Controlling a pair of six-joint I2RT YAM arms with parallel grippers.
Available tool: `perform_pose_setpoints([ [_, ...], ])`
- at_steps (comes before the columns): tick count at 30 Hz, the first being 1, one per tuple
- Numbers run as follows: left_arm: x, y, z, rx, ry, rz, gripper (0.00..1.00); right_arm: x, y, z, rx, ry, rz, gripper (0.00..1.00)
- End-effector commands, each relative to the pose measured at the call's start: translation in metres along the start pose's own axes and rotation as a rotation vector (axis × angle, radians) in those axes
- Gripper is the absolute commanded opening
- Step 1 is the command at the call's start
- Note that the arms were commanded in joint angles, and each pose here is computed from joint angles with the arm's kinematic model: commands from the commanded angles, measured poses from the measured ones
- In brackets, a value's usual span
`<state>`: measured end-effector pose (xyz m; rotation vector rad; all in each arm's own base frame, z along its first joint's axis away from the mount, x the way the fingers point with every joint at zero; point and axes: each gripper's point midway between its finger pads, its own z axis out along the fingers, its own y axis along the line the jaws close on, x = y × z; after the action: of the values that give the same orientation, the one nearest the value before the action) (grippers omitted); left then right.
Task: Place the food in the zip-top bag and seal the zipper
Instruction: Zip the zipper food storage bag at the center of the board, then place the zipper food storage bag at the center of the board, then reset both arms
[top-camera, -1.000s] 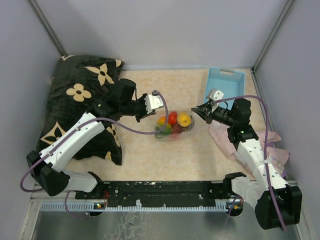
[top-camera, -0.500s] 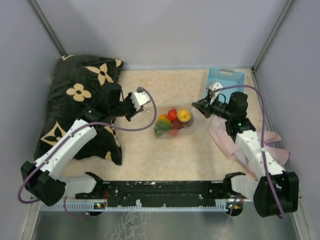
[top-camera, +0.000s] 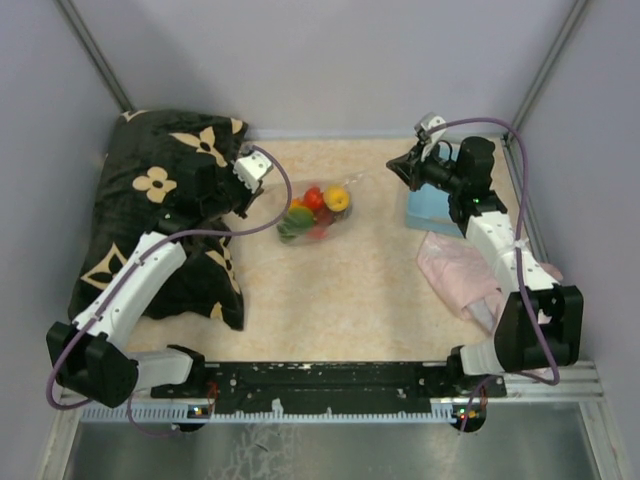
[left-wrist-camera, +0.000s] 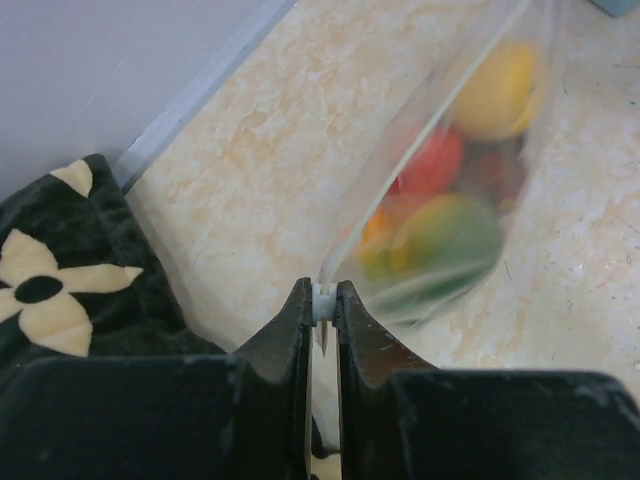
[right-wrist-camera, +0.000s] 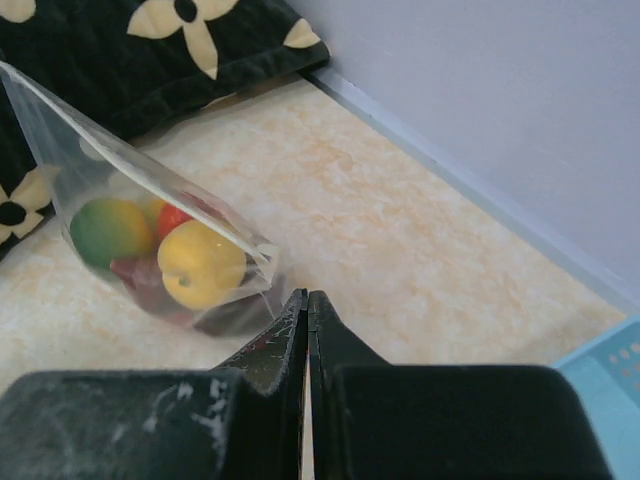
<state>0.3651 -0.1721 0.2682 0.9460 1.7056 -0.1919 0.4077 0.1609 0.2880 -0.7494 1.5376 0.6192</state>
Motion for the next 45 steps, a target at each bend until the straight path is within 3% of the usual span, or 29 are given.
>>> perform_pose_setpoints([
  [1, -0.003, -0.012, -0.001, 0.031, -0.054, -0.107, 0.05, -0.002, 0.005, -0.005, -0.012, -0.035, 0.032, 0.0],
  [9, 0.009, -0.068, -0.029, 0.216, -0.063, -0.29, 0.08, 0.041, 0.051, -0.037, -0.019, 0.007, 0.261, 0.0],
  [13, 0.01, -0.09, -0.054, 0.276, -0.092, -0.337, 0.11, 0.049, 0.062, -0.06, 0.06, 0.034, 0.314, 0.11],
  [20, 0.023, -0.143, -0.084, 0.461, -0.134, -0.499, 0.23, 0.02, 0.076, -0.107, 0.211, -0.067, 0.277, 0.32],
  [26, 0.024, -0.163, -0.097, 0.551, -0.16, -0.583, 0.42, 0.025, 0.067, -0.138, 0.402, -0.058, 0.321, 0.46],
  [31, 0.018, -0.137, -0.094, 0.381, -0.167, -0.659, 0.6, 0.036, 0.059, -0.154, 0.525, -0.024, 0.4, 0.55],
  [33, 0.018, -0.123, -0.092, 0.29, -0.159, -0.696, 0.66, 0.037, 0.055, -0.162, 0.579, -0.029, 0.413, 0.72],
  [34, 0.019, -0.115, -0.091, 0.238, -0.151, -0.715, 0.68, 0.038, 0.052, -0.167, 0.614, -0.032, 0.415, 0.75],
  [39, 0.032, -0.064, -0.099, -0.092, -0.129, -0.762, 0.78, 0.03, 0.044, -0.199, 0.762, -0.063, 0.383, 0.76],
  [43, 0.023, -0.034, -0.127, -0.269, -0.203, -0.732, 0.81, 0.015, 0.044, -0.229, 0.868, -0.146, 0.343, 0.77],
  [44, 0.018, -0.028, -0.136, -0.297, -0.238, -0.716, 0.83, 0.012, 0.044, -0.237, 0.895, -0.166, 0.333, 0.77],
  [45, 0.014, -0.024, -0.143, -0.321, -0.269, -0.701, 0.91, 0.01, 0.044, -0.245, 0.92, -0.187, 0.324, 0.77],
])
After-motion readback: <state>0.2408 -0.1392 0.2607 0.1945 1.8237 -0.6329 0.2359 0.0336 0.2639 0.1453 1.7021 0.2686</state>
